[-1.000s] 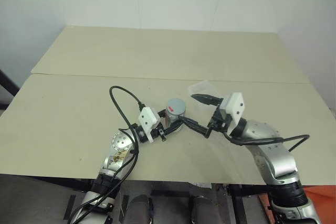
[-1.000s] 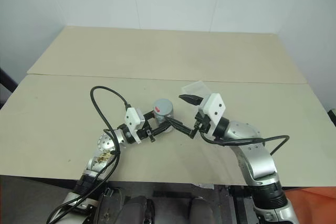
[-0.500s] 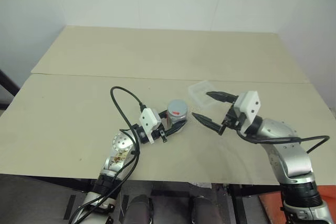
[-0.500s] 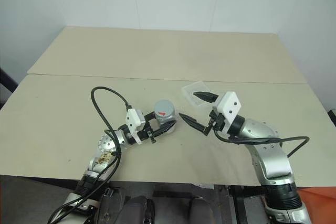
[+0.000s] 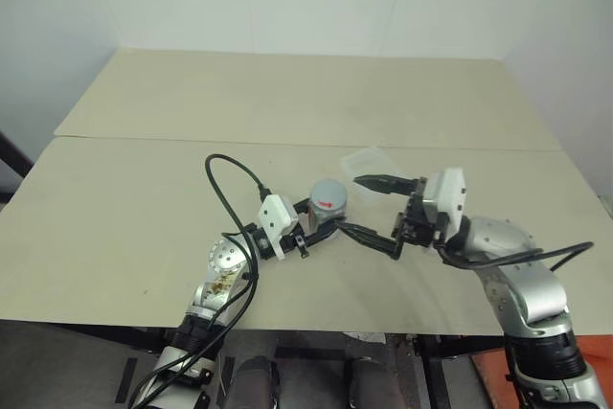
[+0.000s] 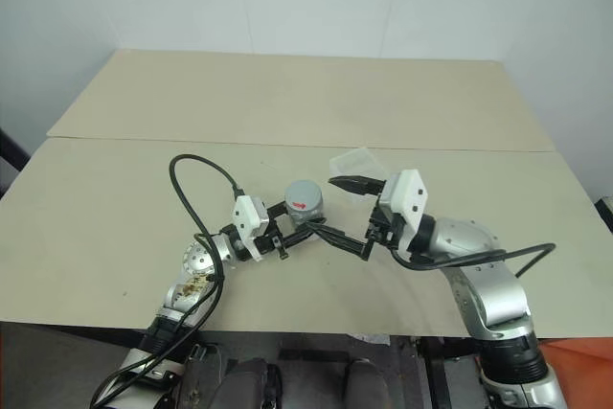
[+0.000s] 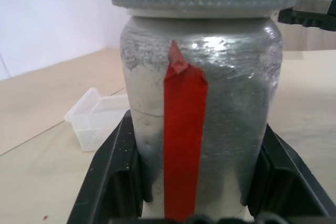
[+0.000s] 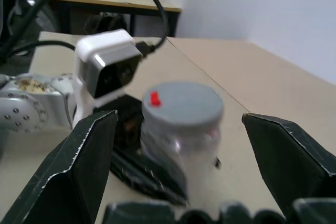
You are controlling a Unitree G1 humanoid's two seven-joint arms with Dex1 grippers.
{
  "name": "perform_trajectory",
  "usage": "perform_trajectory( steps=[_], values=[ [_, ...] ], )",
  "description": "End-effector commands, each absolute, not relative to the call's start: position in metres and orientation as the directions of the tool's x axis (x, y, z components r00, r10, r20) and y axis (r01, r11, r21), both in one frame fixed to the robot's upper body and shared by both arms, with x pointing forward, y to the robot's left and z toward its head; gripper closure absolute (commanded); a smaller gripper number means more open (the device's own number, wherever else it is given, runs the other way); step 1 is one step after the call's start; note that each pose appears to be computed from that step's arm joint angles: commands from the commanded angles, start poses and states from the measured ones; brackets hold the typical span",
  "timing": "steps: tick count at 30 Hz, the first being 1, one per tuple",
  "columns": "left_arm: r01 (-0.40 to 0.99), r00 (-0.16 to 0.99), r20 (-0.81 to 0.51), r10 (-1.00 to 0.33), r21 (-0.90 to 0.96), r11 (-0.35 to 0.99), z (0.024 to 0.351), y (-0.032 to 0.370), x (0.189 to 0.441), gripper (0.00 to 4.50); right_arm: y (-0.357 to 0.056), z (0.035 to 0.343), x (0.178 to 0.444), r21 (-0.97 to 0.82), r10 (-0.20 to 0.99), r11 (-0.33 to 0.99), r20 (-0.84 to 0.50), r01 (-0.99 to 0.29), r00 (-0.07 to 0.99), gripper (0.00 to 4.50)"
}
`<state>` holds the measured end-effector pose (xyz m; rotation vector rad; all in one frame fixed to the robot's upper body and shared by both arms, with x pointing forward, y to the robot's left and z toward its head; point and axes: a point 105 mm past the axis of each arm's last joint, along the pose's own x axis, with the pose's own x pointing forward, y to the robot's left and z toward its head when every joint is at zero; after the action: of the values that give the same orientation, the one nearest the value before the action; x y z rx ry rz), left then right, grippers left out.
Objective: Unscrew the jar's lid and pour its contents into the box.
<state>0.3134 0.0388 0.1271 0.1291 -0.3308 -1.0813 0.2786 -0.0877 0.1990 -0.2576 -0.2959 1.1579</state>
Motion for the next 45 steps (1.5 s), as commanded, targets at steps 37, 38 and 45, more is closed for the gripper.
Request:
perform_trajectory(
  steps=[37,38,45],
  values=[
    [0.84,0.381,0.216,-0.899,0.325,0.434,0.133,0.029,0.308,2.5,-0.069,0.21,0.292,-0.288,0.908,0.418,0.147,-0.862,0.391,1.72],
    [0.839,0.382,0.214,-0.899,0.327,0.435,0.133,0.029,0.308,2.5,-0.069,0.211,0.291,-0.257,0.907,0.419,0.159,-0.871,0.389,1.72],
    [0.835,0.384,0.212,-0.899,0.335,0.436,0.134,0.029,0.309,2.5,-0.065,0.217,0.285,-0.117,0.907,0.4,0.192,-0.909,0.374,1.72]
  ],
)
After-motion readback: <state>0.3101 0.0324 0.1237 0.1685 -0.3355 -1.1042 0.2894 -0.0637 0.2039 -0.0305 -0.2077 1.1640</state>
